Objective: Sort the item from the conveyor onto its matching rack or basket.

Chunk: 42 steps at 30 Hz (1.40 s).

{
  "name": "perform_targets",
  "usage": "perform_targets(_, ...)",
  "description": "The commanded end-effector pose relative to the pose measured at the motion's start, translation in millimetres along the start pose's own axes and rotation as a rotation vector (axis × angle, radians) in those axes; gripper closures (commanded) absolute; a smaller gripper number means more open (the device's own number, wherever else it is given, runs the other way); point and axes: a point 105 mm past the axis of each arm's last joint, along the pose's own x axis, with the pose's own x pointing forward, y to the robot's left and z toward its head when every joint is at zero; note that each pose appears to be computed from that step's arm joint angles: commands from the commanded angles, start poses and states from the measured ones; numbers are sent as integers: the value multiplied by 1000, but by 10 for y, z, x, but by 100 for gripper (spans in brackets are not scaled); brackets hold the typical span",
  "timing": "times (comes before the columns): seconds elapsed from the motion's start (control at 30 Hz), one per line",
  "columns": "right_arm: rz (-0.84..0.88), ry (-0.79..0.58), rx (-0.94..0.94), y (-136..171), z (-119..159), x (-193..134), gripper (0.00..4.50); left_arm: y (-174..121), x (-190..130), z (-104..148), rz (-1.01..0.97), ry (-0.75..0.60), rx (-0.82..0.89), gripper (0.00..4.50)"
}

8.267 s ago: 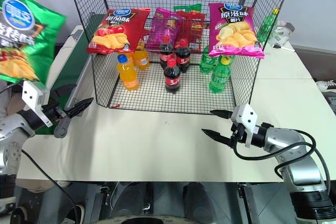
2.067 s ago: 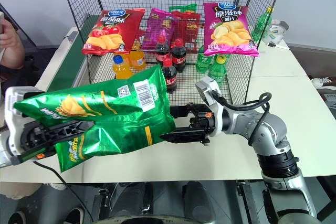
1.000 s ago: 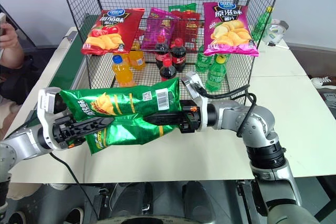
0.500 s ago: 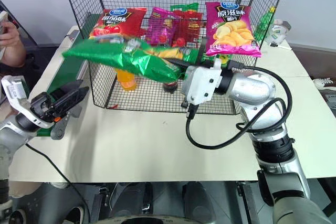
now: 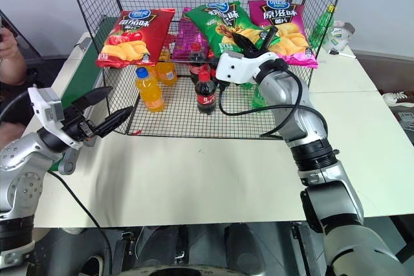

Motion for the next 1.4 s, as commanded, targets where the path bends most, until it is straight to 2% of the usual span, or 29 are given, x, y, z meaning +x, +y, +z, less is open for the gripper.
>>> perform_targets(0.03, -47, 51, 112, -95, 40, 87, 450, -18, 6, 126, 21, -41, 45, 6)
perform_targets(0.2, -19, 100, 194, 77, 144, 180, 450, -35, 1, 93, 36, -36, 51, 6)
perform_targets(0.57, -51, 110, 286, 61, 294, 359, 450, -88, 33, 49, 34, -35, 43, 6)
perform_targets(0.67, -54, 77, 353, 40, 385, 375, 368, -93, 34, 37, 32, -30, 44, 0)
perform_targets(0.73, -52, 41, 392, 14, 462, 369, 283, -93, 27, 24, 32, -26, 44, 0)
perform_targets(0.77, -68, 28, 456, -29, 492, 360, 224, -90, 23, 19, 33, -24, 44, 0)
perform_targets(0.8, -64, -21, 453, -76, 572, 350, 191, -88, 19, 14, 34, -22, 44, 0)
perform_targets(0.87, -69, -88, 491, -165, 677, 321, 97, -89, 15, 8, 34, -21, 42, 0)
perform_targets(0.97, -46, -145, 625, -224, 760, 248, 97, -99, 18, -9, 30, -16, 42, 0)
perform_targets(1.13, 46, -194, 794, -136, 811, 102, 97, -109, 28, -30, 19, -9, 45, 0)
perform_targets(1.23, 161, -349, 990, -148, 1029, -98, 97, -101, 25, -33, 20, -8, 47, 0)
perform_targets(1.33, 154, -325, 963, -165, 878, -180, 97, -99, 16, -43, 12, 3, 50, 0)
perform_targets(1.4, 154, -356, 1034, -253, 820, -246, 97, -89, -5, -47, 12, 11, 49, 0)
